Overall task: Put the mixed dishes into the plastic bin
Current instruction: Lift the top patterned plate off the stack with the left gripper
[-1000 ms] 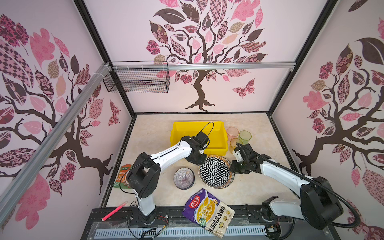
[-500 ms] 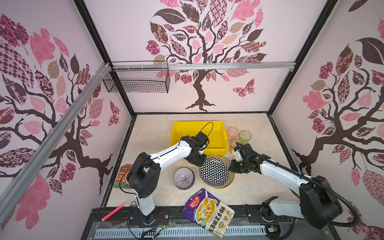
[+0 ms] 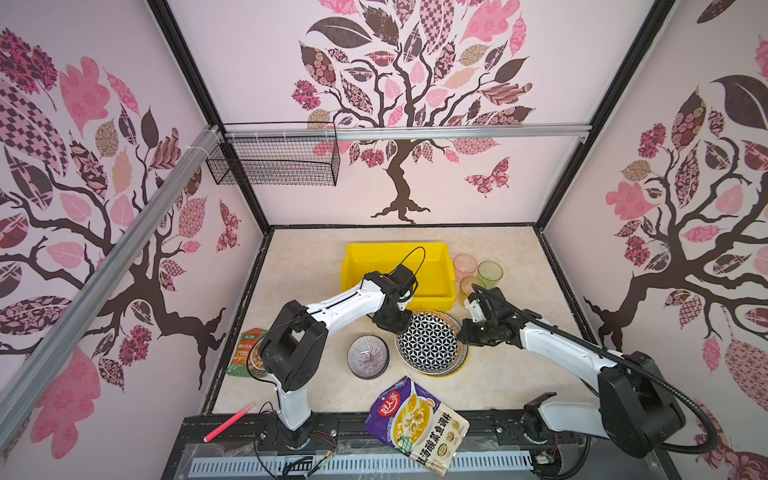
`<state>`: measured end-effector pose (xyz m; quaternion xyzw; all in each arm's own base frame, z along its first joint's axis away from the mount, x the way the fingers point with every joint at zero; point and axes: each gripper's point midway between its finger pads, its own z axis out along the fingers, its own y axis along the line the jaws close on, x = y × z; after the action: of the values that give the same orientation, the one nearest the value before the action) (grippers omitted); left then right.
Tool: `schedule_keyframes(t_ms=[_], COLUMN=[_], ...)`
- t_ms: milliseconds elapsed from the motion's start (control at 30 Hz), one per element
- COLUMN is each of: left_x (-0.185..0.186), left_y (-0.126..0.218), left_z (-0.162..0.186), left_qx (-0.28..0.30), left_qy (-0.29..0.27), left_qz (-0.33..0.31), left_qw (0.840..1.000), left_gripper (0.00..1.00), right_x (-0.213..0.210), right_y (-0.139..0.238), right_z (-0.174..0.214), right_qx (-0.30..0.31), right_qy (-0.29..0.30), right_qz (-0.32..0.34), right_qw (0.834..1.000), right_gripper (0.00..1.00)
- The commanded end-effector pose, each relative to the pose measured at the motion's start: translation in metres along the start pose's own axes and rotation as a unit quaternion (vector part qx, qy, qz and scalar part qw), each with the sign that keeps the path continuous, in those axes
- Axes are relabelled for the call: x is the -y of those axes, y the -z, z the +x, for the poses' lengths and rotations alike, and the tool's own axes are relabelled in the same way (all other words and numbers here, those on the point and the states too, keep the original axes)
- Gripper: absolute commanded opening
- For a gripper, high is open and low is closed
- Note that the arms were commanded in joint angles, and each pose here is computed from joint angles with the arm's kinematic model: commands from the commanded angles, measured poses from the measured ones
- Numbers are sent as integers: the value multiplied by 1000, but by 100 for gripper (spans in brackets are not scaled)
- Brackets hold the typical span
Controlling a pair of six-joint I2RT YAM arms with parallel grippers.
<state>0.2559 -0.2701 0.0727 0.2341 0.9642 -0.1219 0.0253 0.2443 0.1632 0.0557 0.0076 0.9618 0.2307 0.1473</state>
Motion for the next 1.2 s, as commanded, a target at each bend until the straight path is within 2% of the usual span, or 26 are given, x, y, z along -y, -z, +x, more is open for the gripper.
schedule_keyframes(t_ms=[0,600,733,933,1167], left_x=[12,16,16,10,9], left_y=[-5,-5,-3,1,14], left_z=[4,-3,-5,-5,-8], left_qx=[-15,-15,-10,-4,14], left_qy=[0,21,23,25,22], left_qz=[32,62,62,55,53], left_qw=[999,998,998,998,998], left_gripper=[22,18,11,6,0], right_x=[11,-2,-4,-7,-14], right_y=[-12,-14,-13,-10,-1], right_z=[16,8,7,6,0], right_qx=[-28,-10,-7,-1,15], right_qy=[-22,-4,1,4,10], right_qz=[18,-10,-15,-21,-29], right_qw=[999,1000,1000,1000,999], right_gripper=[3,2,3,7,18])
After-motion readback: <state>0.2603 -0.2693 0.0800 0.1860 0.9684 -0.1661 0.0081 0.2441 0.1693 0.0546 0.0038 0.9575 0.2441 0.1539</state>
